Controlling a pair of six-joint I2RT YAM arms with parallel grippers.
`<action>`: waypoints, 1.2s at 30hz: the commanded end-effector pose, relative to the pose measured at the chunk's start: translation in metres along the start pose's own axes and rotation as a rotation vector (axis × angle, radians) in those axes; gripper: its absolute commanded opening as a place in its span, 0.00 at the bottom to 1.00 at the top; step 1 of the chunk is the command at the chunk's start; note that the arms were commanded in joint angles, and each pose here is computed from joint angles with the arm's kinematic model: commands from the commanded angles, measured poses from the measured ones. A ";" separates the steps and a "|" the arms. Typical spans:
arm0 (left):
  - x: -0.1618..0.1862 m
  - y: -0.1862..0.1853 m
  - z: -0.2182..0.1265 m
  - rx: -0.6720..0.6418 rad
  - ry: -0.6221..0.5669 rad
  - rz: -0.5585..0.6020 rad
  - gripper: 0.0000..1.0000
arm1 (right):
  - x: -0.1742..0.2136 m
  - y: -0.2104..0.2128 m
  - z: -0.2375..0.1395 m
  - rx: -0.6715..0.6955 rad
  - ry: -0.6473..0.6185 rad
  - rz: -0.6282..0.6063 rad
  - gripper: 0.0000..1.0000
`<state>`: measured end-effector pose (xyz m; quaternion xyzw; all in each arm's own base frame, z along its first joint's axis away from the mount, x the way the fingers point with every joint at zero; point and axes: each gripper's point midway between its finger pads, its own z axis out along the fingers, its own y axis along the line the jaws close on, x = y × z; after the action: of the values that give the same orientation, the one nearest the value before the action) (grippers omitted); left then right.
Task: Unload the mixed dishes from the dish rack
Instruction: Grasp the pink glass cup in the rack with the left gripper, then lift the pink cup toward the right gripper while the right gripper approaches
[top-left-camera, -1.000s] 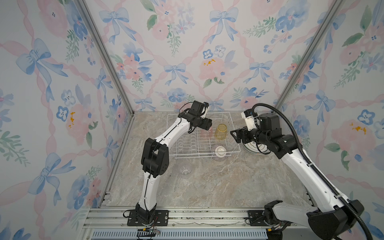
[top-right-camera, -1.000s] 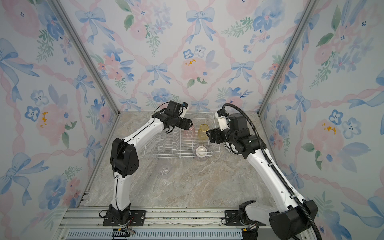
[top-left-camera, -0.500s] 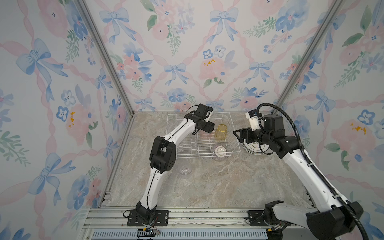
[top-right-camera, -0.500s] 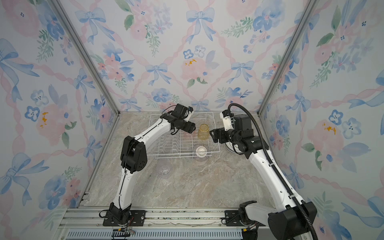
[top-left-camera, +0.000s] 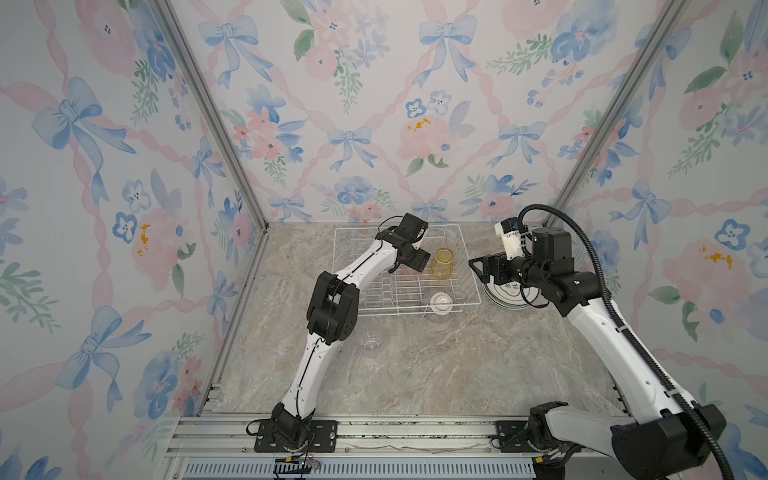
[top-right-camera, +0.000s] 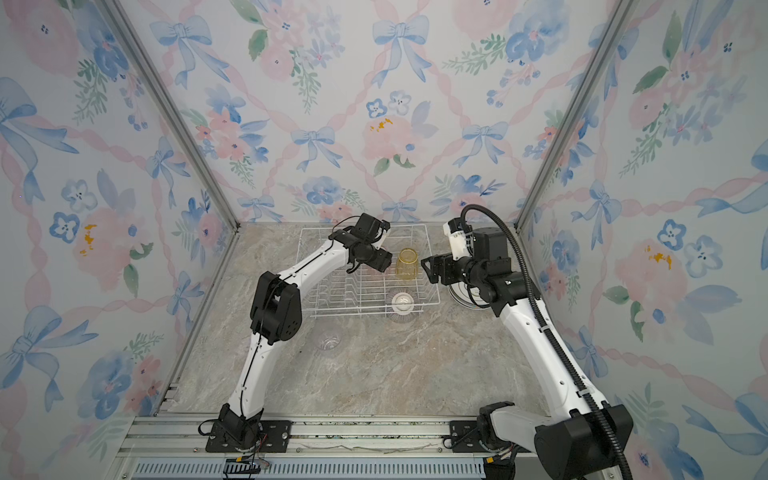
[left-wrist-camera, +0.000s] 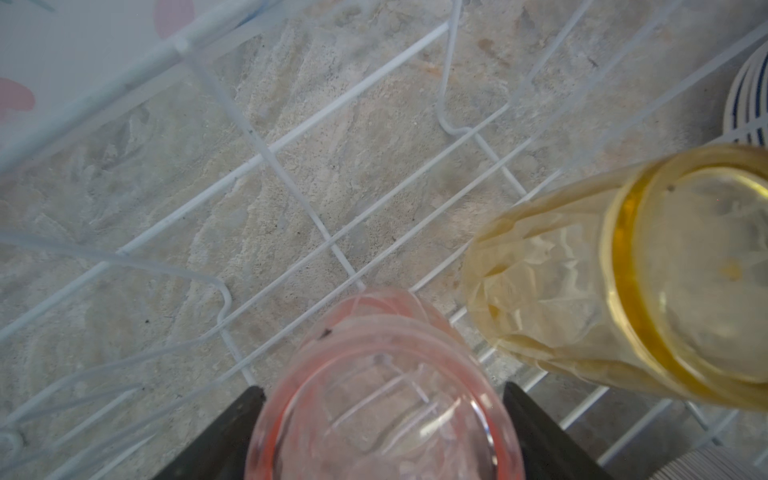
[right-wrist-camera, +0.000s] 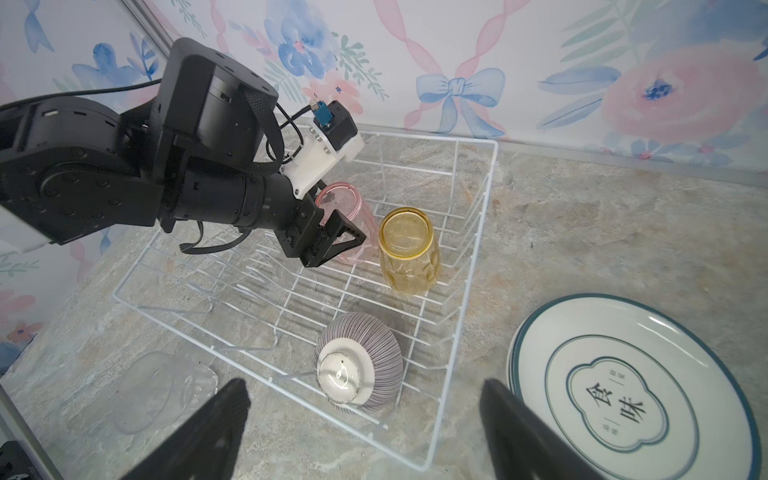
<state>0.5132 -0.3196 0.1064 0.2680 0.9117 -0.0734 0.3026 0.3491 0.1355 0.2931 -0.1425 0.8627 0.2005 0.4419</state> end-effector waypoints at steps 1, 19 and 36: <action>-0.001 0.003 0.005 -0.018 0.007 0.021 0.84 | 0.003 -0.003 0.005 -0.008 0.005 0.022 0.90; -0.008 0.008 -0.021 0.072 -0.018 -0.032 0.43 | 0.009 0.008 0.016 -0.099 0.032 0.075 0.90; -0.067 0.003 -0.135 0.373 -0.238 -0.132 0.38 | 0.029 0.048 0.047 -0.429 0.092 0.275 0.81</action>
<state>0.5056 -0.2975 0.2173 0.2430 0.8803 -0.2251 0.3398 0.3465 0.1866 0.2532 -0.1263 0.8504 0.3783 0.3431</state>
